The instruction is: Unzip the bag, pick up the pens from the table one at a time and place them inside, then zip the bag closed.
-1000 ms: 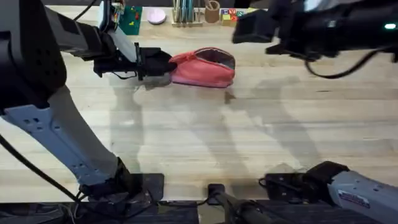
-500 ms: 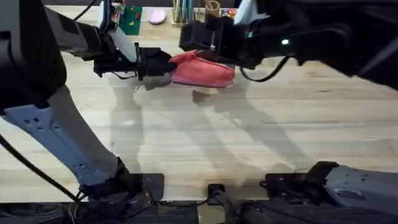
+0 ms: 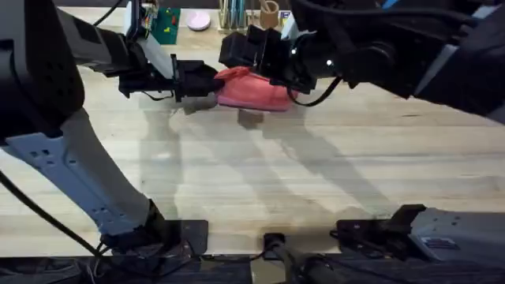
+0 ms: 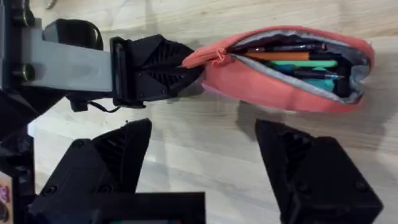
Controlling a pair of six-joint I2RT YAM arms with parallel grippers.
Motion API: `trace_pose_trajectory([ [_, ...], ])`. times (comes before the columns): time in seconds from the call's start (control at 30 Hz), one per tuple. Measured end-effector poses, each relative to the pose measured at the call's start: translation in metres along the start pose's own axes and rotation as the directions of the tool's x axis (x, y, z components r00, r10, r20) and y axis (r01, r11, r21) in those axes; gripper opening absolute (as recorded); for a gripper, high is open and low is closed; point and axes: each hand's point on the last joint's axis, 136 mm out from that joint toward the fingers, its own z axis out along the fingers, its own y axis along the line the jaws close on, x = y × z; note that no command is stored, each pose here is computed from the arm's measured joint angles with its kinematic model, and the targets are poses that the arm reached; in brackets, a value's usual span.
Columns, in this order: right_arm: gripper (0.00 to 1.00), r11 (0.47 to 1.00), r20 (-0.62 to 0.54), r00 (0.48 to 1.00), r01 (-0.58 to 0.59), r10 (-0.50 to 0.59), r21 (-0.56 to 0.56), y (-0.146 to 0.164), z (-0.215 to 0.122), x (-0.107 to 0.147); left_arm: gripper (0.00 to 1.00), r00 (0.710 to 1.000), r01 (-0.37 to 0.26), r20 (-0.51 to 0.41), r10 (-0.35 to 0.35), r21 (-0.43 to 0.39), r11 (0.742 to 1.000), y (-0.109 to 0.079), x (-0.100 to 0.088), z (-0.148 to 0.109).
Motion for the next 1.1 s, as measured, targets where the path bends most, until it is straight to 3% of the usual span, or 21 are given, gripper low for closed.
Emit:
trace_pose_trajectory([
  [0.33,0.995,0.997,0.016,0.997,-0.071,0.071,-0.024,0.009,0.004,-0.001,0.041,1.0,0.0,0.0,0.0,0.0,1.0,0.0,0.0,0.0],
  [0.67,0.996,0.992,-0.013,0.992,-0.125,0.125,0.023,0.006,0.035,0.016,0.042,1.0,0.0,0.0,0.0,0.0,1.0,0.0,0.0,0.0],
  [1.1,0.995,0.987,0.043,0.986,-0.162,0.161,0.023,0.006,0.068,0.007,0.042,1.0,0.0,0.0,0.0,0.0,1.0,0.0,0.0,0.0],
])
